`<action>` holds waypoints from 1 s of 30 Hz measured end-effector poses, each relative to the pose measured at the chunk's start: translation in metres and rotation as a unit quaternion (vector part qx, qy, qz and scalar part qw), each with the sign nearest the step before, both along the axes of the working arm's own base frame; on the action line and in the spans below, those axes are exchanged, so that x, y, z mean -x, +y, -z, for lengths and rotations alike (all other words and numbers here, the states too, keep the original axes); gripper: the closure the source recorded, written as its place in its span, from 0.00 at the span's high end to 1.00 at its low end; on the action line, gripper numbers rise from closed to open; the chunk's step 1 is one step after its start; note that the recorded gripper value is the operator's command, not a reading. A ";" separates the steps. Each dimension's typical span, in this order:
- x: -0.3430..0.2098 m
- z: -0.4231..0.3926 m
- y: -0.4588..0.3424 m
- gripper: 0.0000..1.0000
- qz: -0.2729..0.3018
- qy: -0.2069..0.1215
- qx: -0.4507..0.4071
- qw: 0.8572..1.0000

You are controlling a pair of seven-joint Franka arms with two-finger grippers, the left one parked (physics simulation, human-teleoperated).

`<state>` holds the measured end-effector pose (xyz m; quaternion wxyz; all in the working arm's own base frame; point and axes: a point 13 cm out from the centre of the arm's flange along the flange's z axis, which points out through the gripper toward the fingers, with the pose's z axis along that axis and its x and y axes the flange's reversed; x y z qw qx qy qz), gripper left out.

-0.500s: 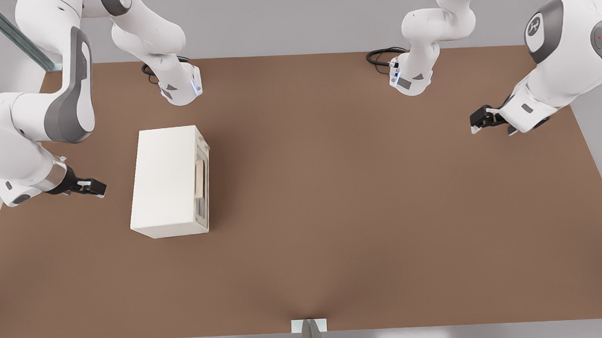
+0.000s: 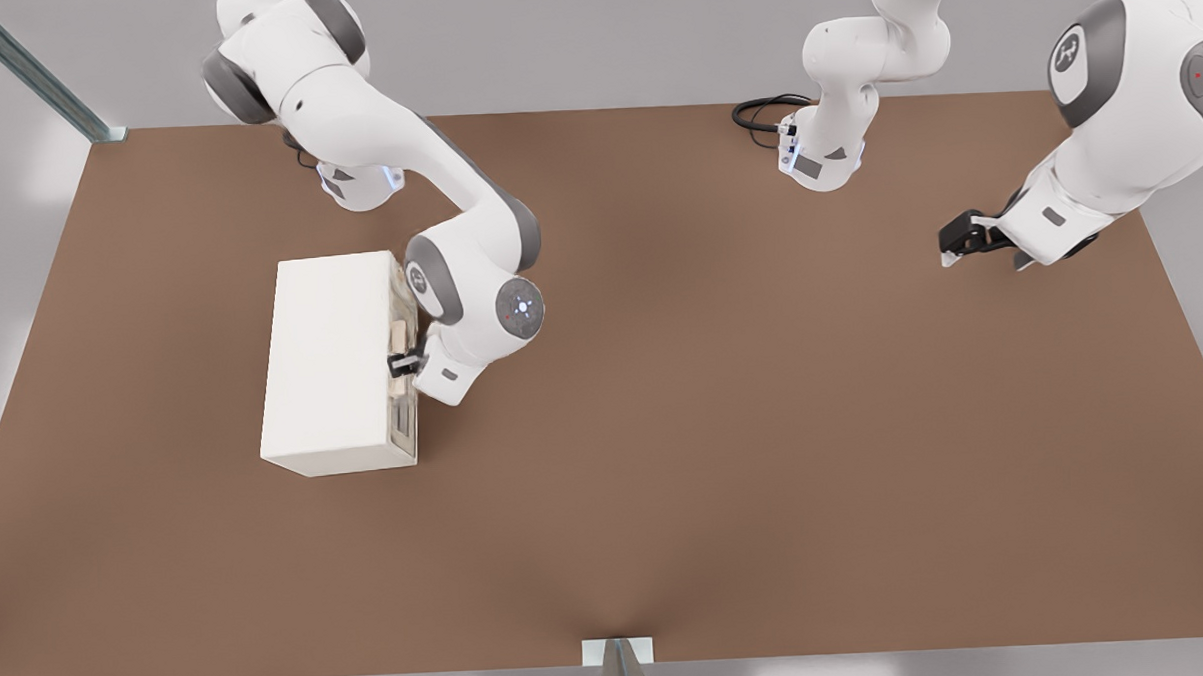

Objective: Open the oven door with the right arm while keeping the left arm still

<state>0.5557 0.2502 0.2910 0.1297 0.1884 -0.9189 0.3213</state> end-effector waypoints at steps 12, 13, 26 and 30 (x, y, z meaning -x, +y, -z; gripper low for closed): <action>0.034 0.038 -0.044 0.21 0.128 -0.021 0.170 0.977; 0.035 0.041 -0.045 0.21 0.134 -0.025 0.176 0.975; 0.043 0.075 -0.045 0.21 0.174 -0.062 0.213 0.959; 0.044 0.078 -0.045 0.21 0.181 -0.073 0.216 0.957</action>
